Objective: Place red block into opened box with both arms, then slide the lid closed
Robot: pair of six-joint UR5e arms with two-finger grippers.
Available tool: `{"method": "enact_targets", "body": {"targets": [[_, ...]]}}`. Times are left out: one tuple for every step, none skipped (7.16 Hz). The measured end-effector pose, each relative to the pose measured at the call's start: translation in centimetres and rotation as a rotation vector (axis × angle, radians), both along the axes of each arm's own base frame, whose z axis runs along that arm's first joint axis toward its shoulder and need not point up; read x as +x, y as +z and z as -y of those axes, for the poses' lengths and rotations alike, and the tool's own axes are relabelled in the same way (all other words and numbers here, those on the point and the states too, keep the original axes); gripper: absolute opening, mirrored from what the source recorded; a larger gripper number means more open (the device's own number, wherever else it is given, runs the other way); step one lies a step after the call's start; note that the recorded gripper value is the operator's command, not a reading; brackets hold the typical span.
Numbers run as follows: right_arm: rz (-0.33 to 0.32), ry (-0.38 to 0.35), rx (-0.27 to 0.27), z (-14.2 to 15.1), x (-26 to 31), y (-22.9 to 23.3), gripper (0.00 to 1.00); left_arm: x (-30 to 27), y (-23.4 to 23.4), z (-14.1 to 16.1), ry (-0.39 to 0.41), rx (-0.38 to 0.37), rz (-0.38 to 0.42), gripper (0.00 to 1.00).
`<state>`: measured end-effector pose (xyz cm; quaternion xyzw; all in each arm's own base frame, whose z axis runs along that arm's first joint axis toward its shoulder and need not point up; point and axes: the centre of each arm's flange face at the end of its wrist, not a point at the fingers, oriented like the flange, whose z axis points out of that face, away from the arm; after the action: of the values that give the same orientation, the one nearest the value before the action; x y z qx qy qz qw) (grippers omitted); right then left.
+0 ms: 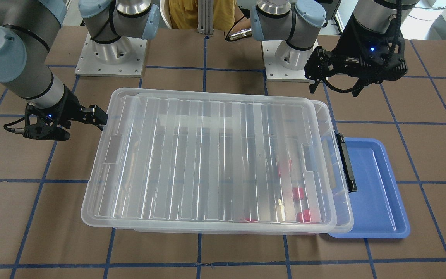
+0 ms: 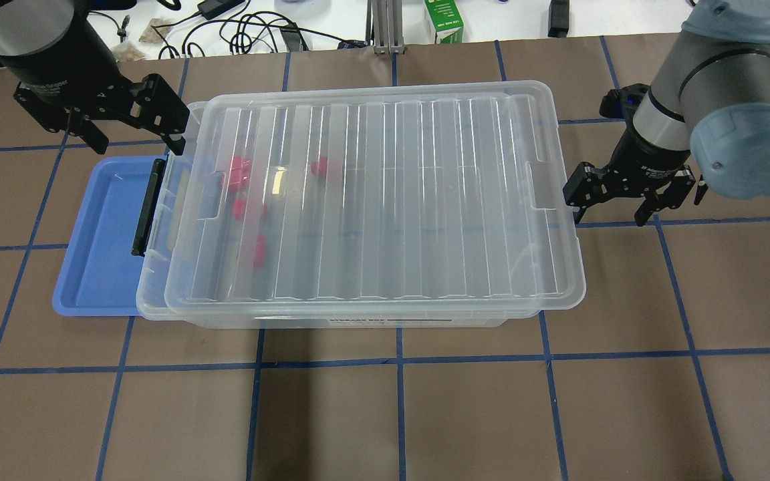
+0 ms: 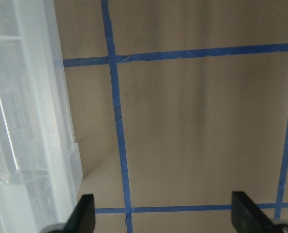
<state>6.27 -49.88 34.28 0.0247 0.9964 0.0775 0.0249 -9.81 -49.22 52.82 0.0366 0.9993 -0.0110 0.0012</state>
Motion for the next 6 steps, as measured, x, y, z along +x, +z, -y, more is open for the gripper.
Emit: {"method": "enact_targets", "body": {"targets": [[0.001,0.004,0.001,-0.1,0.4,0.0,1.0,0.0,0.0,0.0,0.0,0.0,0.0,1.0],[0.002,0.006,0.002,-0.1,0.6,-0.1,1.0,0.0,0.0,0.0,0.0,0.0,-0.001,1.0],[0.004,0.007,0.002,-0.1,0.7,-0.1,1.0,0.0,0.0,0.0,0.0,0.0,-0.001,1.0],[0.003,0.009,-0.002,0.0,0.7,0.1,1.0,0.0,0.0,0.0,0.0,0.0,-0.001,1.0],[-0.004,0.012,-0.02,0.3,0.7,0.9,1.0,0.0,0.0,0.0,0.0,0.0,-0.001,1.0],[-0.018,0.013,-0.053,0.7,0.5,2.7,1.0,0.0,0.0,0.0,0.0,0.0,-0.001,1.0]]}}
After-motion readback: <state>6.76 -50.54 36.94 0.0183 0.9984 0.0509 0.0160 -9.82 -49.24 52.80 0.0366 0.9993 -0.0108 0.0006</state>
